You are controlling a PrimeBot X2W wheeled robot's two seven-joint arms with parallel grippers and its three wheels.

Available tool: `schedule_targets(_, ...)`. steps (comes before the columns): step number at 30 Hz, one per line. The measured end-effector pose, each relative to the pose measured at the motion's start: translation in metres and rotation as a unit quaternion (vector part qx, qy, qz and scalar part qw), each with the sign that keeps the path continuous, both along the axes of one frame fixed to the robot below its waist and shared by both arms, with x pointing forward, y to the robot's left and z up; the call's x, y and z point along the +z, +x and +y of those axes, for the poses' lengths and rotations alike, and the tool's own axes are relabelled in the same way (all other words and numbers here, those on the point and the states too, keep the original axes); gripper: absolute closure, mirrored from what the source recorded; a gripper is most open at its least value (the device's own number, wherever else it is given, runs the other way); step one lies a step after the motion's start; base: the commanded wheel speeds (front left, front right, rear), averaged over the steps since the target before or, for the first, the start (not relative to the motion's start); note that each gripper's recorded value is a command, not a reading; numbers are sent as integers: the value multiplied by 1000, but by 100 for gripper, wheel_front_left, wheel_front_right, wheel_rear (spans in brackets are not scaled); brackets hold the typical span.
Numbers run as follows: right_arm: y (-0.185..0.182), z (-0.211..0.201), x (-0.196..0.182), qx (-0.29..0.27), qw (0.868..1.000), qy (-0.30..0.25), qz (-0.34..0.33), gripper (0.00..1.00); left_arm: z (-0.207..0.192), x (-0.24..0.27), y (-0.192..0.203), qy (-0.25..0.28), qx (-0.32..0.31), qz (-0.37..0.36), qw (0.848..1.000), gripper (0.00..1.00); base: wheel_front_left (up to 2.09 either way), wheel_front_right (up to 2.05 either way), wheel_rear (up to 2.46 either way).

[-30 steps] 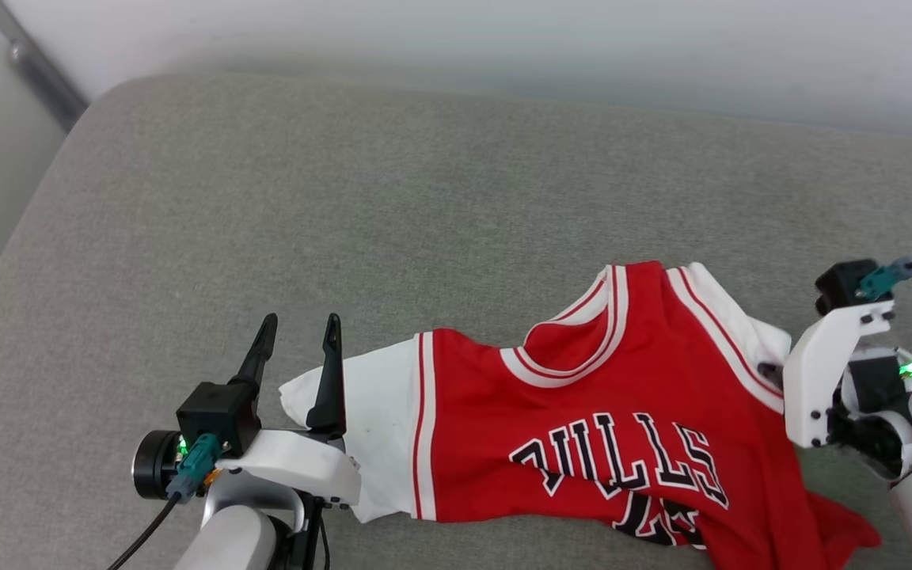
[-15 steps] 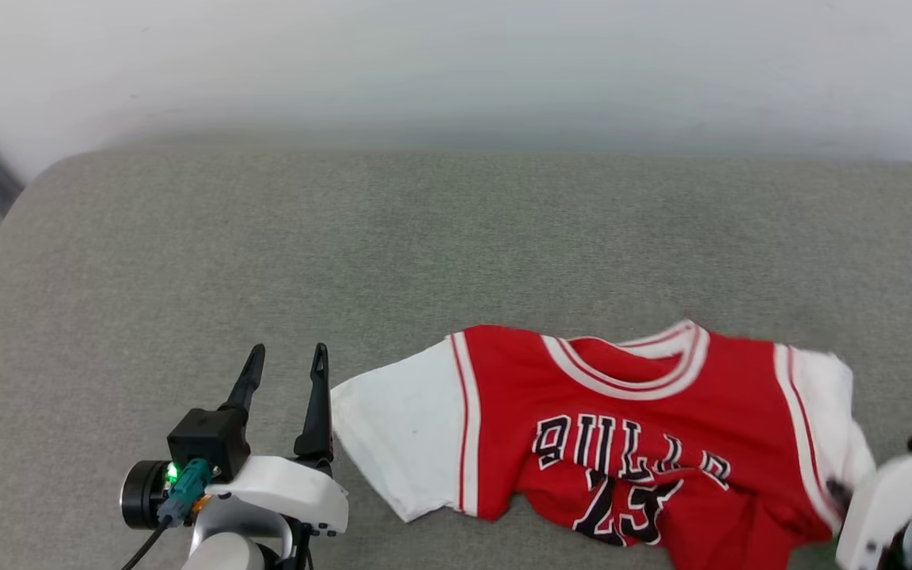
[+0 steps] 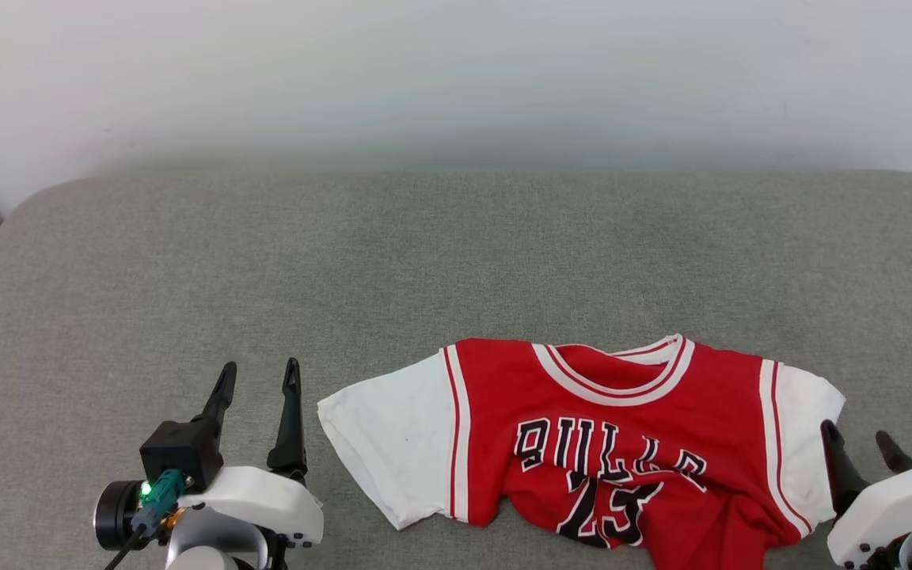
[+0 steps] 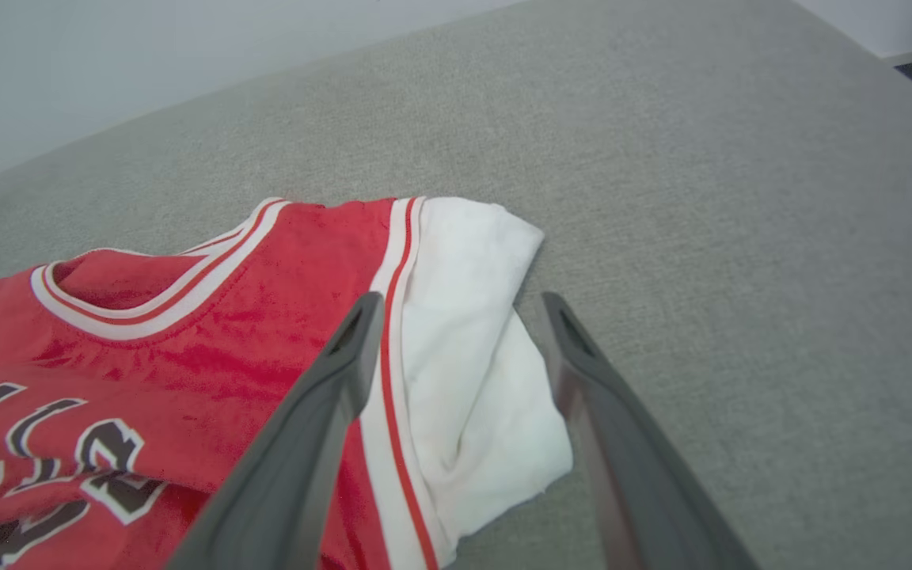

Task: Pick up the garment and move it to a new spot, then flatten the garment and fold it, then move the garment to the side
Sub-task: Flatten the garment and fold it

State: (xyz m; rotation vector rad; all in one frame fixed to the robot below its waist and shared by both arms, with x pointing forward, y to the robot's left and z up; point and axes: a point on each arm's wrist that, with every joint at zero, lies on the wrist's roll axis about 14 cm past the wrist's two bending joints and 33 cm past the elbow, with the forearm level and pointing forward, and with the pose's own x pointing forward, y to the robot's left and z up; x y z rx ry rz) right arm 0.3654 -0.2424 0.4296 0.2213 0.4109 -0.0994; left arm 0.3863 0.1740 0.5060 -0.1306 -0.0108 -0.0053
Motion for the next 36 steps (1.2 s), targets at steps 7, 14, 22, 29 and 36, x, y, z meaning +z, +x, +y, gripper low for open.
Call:
schedule_targets(7,11,27,57,44,990,-36,-126,0,12,0,-12,2,10,9,1000,0,0,0,0)
schedule_targets(14,5,57,90,85,976,-47,-197,0,22,-7,-14,6,9,44,999,0,0,0,0)
schedule_targets(22,-11,63,110,86,969,-55,-225,0,-2,-17,8,21,-81,128,988,0,0,0,0)
schedule_targets(29,-9,62,113,82,969,-57,-225,0,-24,-64,27,46,-164,286,943,0,0,0,0)
schedule_targets(36,-3,50,99,61,975,-55,-204,0,-30,-123,23,79,-205,437,872,0,0,0,0)
